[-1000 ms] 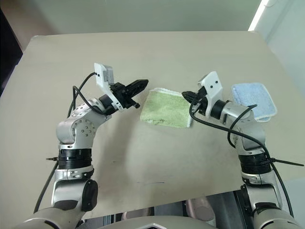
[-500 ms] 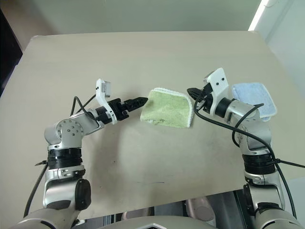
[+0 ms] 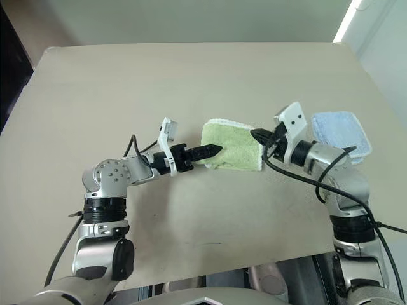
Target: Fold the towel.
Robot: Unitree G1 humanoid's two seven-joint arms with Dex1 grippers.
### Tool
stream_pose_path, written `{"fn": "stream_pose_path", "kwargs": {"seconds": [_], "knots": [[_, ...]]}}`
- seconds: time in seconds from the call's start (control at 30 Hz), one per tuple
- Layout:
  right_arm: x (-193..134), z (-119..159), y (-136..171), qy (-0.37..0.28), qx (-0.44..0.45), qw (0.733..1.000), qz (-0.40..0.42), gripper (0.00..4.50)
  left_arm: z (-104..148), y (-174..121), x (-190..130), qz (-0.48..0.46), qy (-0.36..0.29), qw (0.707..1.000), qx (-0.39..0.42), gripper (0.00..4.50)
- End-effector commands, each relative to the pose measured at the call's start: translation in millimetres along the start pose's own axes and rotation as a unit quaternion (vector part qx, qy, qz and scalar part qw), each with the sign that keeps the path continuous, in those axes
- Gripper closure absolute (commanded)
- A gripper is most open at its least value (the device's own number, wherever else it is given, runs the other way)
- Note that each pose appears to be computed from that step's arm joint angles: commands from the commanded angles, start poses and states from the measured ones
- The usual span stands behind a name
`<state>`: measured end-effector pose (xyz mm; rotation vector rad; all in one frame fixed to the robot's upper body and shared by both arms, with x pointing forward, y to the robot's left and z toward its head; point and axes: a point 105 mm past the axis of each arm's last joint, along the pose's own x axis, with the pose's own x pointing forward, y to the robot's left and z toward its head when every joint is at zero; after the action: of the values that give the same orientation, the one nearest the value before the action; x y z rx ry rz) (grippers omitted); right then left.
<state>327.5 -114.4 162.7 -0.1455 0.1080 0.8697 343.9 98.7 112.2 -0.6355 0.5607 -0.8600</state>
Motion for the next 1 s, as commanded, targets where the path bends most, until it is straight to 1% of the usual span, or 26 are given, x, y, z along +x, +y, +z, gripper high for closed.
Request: {"fn": "stream_pose_path", "kwargs": {"seconds": [0.03,0.1,0.2,0.27,0.47,0.5,0.57,0.7,0.8,0.87,0.93,1.0], "knots": [[-9,16,3,-0.024,-0.018,1.0,0.008,4.5,1,-12,7,-0.024,-0.002,1.0,-0.006,0.03],[-11,16,2,-0.022,-0.018,1.0,0.006,4.5,1,-11,8,-0.023,-0.005,1.0,-0.009,0.03],[-12,17,1,-0.022,-0.018,1.0,0.004,4.5,1,-8,8,-0.01,-0.007,1.0,-0.006,0.59],[-12,17,1,-0.023,-0.018,1.0,0.004,4.5,1,-6,8,-0.003,-0.01,1.0,-0.007,1.25],[-11,20,1,-0.027,-0.02,0.999,0.007,4.5,4,-1,6,0.011,-0.023,1.0,-0.006,3.43],[-11,20,1,-0.028,-0.02,0.999,0.007,4.5,5,-1,5,0.012,-0.026,1.0,-0.006,3.86],[-11,21,1,-0.029,-0.02,0.999,0.006,4.5,6,0,4,0.016,-0.032,0.999,-0.005,4.48],[-11,22,0,-0.032,-0.02,0.999,0.002,4.5,23,5,-3,0.038,-0.08,0.996,0.0,4.48],[-11,23,-1,-0.035,-0.019,0.999,-0.001,4.5,44,9,-14,0.054,-0.139,0.989,-0.005,4.48],[-12,24,-2,-0.037,-0.019,0.999,-0.005,4.5,73,19,-38,0.1,-0.22,0.97,0.012,4.48],[-13,24,-3,-0.038,-0.019,0.999,-0.007,4.5,97,26,-66,0.132,-0.297,0.946,0.004,4.48],[-13,23,-5,-0.037,-0.018,0.999,-0.009,4.5,113,32,-96,0.165,-0.357,0.919,0.008,4.48]]}}
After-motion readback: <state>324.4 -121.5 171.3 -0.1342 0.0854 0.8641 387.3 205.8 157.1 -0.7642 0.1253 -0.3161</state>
